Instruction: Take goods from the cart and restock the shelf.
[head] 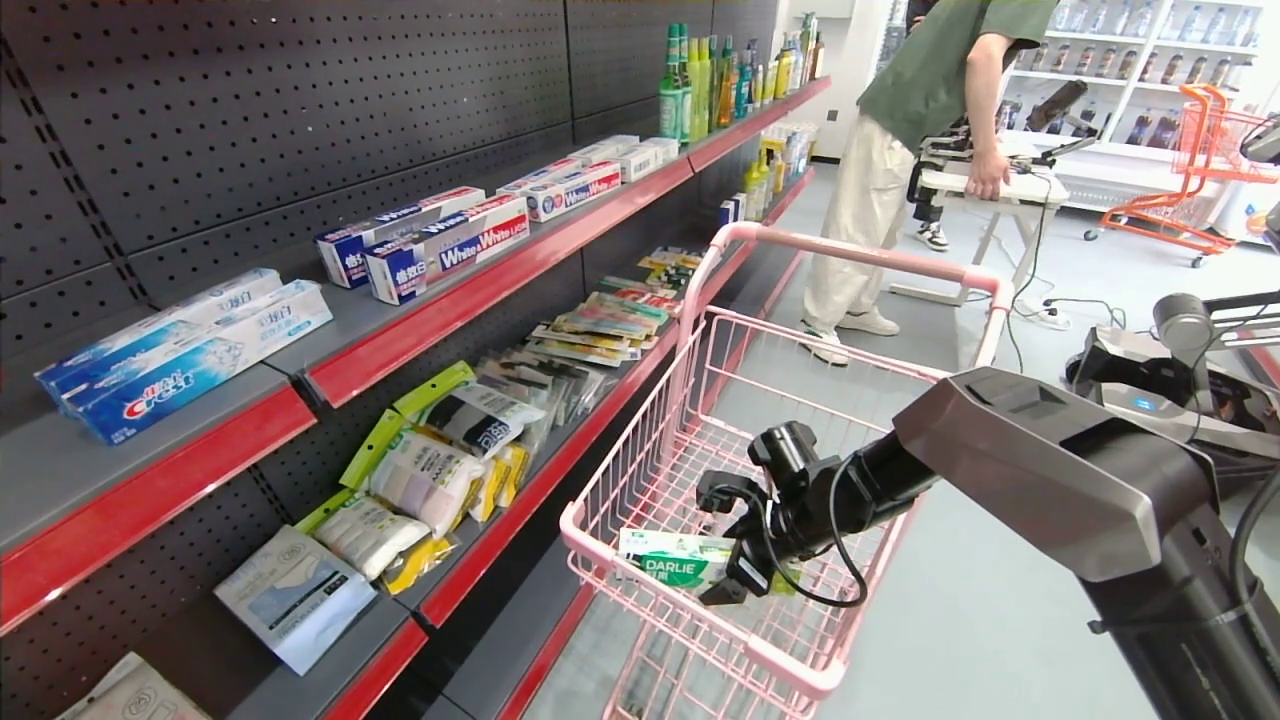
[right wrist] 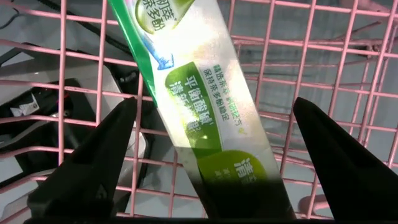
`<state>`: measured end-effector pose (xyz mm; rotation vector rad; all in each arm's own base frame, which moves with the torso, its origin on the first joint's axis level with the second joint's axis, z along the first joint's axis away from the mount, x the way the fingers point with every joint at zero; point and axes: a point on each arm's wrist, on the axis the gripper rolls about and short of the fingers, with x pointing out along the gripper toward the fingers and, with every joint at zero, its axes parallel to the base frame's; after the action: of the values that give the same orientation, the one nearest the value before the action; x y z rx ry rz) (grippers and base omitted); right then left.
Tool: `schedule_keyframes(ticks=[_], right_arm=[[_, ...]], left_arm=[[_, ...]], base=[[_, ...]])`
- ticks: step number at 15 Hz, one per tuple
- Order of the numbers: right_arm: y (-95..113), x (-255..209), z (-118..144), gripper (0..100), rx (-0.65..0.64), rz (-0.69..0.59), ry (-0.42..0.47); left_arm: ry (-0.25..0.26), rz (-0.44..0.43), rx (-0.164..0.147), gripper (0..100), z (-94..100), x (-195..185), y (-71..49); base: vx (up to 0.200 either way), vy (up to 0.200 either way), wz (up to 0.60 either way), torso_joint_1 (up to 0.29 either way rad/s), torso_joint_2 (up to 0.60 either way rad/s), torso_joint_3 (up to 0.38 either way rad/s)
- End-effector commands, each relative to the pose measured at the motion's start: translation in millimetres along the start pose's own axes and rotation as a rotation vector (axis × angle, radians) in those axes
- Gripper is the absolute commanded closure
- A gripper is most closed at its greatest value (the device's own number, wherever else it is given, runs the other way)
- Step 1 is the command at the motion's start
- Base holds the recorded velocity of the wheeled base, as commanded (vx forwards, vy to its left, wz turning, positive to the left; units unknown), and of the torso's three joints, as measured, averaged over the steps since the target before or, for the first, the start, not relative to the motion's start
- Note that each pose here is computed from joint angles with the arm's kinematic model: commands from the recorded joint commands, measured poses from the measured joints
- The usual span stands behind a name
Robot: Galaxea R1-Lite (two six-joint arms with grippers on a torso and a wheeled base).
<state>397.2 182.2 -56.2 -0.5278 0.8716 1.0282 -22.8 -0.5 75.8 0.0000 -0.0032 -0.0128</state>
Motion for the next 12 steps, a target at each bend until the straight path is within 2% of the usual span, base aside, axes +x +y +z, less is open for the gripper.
schedule_keyframes(ticks=[1, 8, 9, 12], right_arm=[[0.4, 0.3, -0.8, 0, -0.005, -0.003, 0.007], [2.5, 1.0, -0.6, 0, -0.007, 0.004, 0.015], [2.6, 1.0, -0.7, 100, -0.005, 0.004, 0.016], [4.0, 0.4, -2.5, 100, 0.02, 0.016, 0.039]], left_arm=[[0.0, 0.0, 0.0, 0, 0.0, 0.0, 0.0], [0.0, 0.0, -0.002, 0, 0.0, 0.0, 0.0], [0.0, 0.0, 0.0, 0, 0.0, 0.0, 0.0], [0.0, 0.0, 0.0, 0, 0.0, 0.0, 0.0]], base=[[0.0, 0.0, 0.0, 0.0, 0.0, 0.0], [0.0, 0.0, 0.0, 0.0, 0.0, 0.0], [0.0, 0.0, 0.0, 0.0, 0.0, 0.0], [0.0, 0.0, 0.0, 0.0, 0.0, 0.0]])
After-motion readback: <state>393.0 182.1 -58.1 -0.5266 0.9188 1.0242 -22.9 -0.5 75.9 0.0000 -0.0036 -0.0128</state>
